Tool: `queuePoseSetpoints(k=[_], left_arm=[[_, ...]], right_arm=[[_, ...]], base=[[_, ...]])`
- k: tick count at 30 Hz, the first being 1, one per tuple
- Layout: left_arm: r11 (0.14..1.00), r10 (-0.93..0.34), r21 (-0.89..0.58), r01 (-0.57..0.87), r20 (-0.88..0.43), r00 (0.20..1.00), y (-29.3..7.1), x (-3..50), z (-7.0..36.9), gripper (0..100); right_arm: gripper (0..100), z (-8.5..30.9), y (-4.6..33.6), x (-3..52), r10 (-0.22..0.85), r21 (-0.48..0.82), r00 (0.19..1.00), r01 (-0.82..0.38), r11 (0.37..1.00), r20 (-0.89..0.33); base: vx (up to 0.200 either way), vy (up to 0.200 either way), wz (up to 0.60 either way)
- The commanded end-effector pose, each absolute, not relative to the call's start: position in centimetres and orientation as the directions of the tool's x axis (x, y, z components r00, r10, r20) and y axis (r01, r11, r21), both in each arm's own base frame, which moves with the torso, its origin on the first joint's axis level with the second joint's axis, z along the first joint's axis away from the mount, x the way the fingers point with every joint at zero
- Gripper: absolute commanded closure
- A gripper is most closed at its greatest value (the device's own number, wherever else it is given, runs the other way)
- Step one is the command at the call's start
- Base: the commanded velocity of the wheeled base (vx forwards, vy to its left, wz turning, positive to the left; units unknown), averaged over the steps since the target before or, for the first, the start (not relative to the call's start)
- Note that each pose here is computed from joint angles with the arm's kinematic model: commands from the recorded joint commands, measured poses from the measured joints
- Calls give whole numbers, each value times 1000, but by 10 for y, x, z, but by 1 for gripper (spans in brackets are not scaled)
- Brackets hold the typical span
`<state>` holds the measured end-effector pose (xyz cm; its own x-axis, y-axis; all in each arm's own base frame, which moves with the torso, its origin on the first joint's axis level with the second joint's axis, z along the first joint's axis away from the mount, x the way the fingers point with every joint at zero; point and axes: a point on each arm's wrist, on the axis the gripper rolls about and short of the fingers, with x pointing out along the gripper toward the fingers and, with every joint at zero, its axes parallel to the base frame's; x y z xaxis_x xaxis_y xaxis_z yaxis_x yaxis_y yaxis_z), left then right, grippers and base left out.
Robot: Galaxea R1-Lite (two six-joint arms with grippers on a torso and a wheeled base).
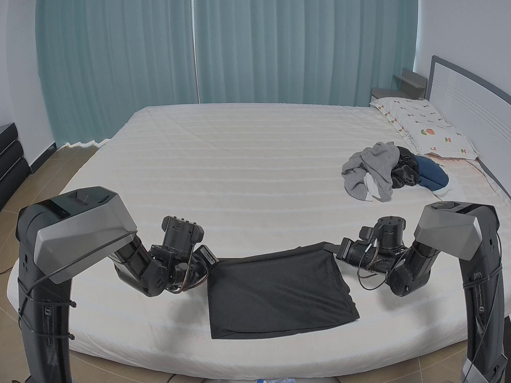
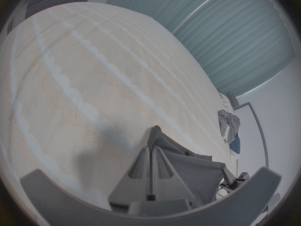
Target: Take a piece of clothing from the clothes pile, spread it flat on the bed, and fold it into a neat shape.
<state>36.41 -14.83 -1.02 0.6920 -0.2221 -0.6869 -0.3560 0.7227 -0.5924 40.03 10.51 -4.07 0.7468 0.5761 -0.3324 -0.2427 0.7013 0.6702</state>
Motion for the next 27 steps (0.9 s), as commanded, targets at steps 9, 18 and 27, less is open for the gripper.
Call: queuePoseSetpoints(k=[9, 18, 27], left_arm=[[719, -216, -595, -359, -683, 698, -147, 365, -8, 0], [689, -211, -624, -368, -659, 722, -139, 364, 0, 0], [684, -222, -645, -341, -628, 746, -137, 359, -1, 0]], right_arm=[[100, -39, 106, 401, 578, 672, 747, -245, 699, -328], [100, -39, 104, 403, 565, 670, 758, -237, 704, -326], [100, -39, 96, 406, 551, 671, 770, -225, 707, -323]], base=[[0, 0, 0], [0, 0, 0], [0, 0, 0]])
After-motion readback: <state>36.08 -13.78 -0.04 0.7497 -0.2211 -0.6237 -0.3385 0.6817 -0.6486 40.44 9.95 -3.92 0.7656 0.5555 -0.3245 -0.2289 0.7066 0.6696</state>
